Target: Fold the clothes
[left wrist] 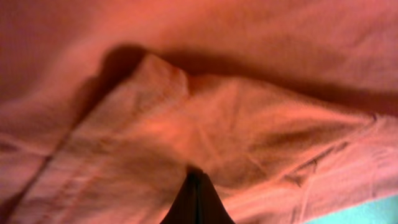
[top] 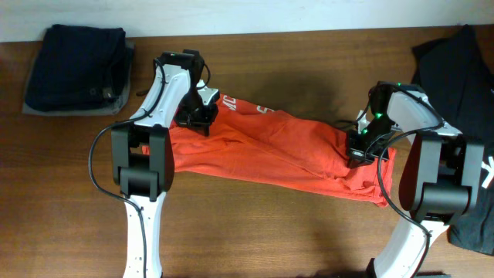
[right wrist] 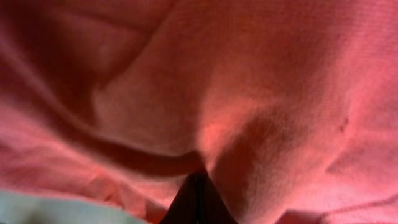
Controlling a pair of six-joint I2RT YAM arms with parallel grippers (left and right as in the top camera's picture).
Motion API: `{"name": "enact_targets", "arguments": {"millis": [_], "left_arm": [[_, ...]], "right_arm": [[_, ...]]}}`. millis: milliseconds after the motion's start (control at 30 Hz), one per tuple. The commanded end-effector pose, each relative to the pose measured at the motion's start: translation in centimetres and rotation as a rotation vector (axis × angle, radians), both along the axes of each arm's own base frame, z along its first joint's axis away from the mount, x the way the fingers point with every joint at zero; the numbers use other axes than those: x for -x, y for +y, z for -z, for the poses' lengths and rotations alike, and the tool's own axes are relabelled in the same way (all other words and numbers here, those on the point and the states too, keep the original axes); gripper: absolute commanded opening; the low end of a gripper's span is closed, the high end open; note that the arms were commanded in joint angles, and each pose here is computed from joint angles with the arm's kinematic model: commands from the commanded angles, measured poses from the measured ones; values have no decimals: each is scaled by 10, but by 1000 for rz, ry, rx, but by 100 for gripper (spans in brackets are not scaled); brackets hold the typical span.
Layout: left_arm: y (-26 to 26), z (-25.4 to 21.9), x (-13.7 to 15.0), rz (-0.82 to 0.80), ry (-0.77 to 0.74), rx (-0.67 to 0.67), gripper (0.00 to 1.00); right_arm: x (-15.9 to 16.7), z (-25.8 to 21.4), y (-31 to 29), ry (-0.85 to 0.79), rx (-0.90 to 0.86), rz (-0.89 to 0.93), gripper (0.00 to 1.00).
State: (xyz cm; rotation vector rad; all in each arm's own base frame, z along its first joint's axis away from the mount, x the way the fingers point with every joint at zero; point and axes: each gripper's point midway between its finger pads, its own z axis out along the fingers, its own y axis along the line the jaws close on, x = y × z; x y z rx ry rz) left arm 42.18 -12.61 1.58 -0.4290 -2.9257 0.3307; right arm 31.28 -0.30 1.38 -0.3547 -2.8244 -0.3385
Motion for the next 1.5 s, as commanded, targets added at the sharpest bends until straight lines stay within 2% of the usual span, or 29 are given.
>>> {"name": "enact_targets", "arguments": {"millis": [0,333,533,700,900,1000,1067,1100,1167,1367,1467], "left_arm": [[27,-4,-12,-66,-46,-74,1],[93,-3,-26,-204,-59,-94,1],[105,-4,-29,-204,-69,-44,1],[128,-2,-32,-294,-75,-108,1],[140,-6,-36,-323,-89,-108,0],[140,-21,-43,-329,-125,-101,1],[133,-38,-48,-330,-153,-65,0],[103,-70,-53,-274,-206,66,0],[76,-87,-49,-210,-219,162,0],[15,-83,-28,-86,-162,186,1],[-9,-76,-26,-28,-169,178,1]], "right_arm": [[7,8,-11,17,106,53,4],[9,26,-32,-1,176,101,7],[5,27,-52,-24,182,160,7],[5,28,-67,-31,211,185,7],[-8,30,-69,-96,208,127,13],[-27,29,-73,-169,214,135,14],[-40,25,-76,-216,224,138,15],[-55,16,-81,-257,235,148,14],[-62,6,-82,-263,238,172,14],[-79,-26,-72,-301,158,156,14],[-82,-31,-72,-310,155,155,19]]}}
